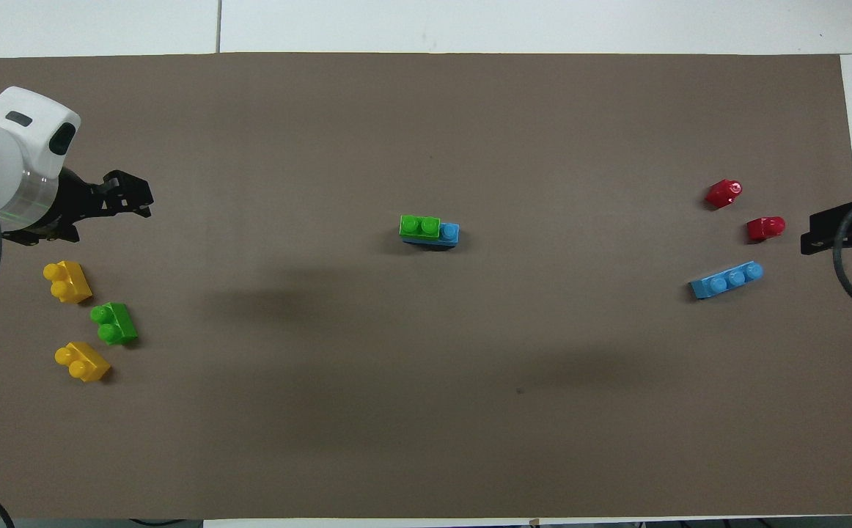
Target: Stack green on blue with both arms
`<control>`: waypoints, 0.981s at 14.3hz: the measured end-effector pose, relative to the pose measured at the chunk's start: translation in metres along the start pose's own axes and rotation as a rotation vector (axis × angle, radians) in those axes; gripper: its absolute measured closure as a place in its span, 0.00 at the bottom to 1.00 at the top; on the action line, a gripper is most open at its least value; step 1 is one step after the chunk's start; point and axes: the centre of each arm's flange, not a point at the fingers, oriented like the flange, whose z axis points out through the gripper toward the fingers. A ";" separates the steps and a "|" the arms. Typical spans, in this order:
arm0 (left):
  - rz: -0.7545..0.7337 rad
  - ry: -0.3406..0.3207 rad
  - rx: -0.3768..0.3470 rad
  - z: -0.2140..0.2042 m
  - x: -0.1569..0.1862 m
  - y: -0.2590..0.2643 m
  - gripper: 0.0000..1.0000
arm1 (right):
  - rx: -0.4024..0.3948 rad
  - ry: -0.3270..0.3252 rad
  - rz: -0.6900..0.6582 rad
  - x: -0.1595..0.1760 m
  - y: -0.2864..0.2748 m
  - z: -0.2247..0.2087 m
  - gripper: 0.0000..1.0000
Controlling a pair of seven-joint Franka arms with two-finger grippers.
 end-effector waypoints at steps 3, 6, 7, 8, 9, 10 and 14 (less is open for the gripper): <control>0.131 -0.024 0.007 -0.016 -0.005 -0.010 0.00 | 0.005 0.038 0.003 0.007 0.001 -0.001 0.00; 0.193 -0.059 0.015 -0.038 -0.012 -0.013 0.00 | 0.008 0.066 0.005 0.010 0.002 -0.004 0.00; 0.211 -0.070 0.017 -0.043 -0.014 -0.013 0.00 | 0.009 0.072 0.005 0.010 0.002 -0.004 0.00; 0.226 -0.079 0.019 -0.047 -0.016 -0.014 0.00 | 0.009 0.078 0.005 0.011 0.002 -0.005 0.00; 0.236 -0.090 0.020 -0.049 -0.017 -0.015 0.00 | 0.010 0.084 0.005 0.012 0.001 -0.005 0.00; 0.242 -0.100 0.021 -0.050 -0.019 -0.015 0.00 | 0.010 0.088 0.001 0.012 0.001 -0.006 0.00; 0.226 -0.118 -0.055 -0.053 -0.019 -0.015 0.00 | 0.008 0.089 -0.058 0.012 0.001 -0.005 0.00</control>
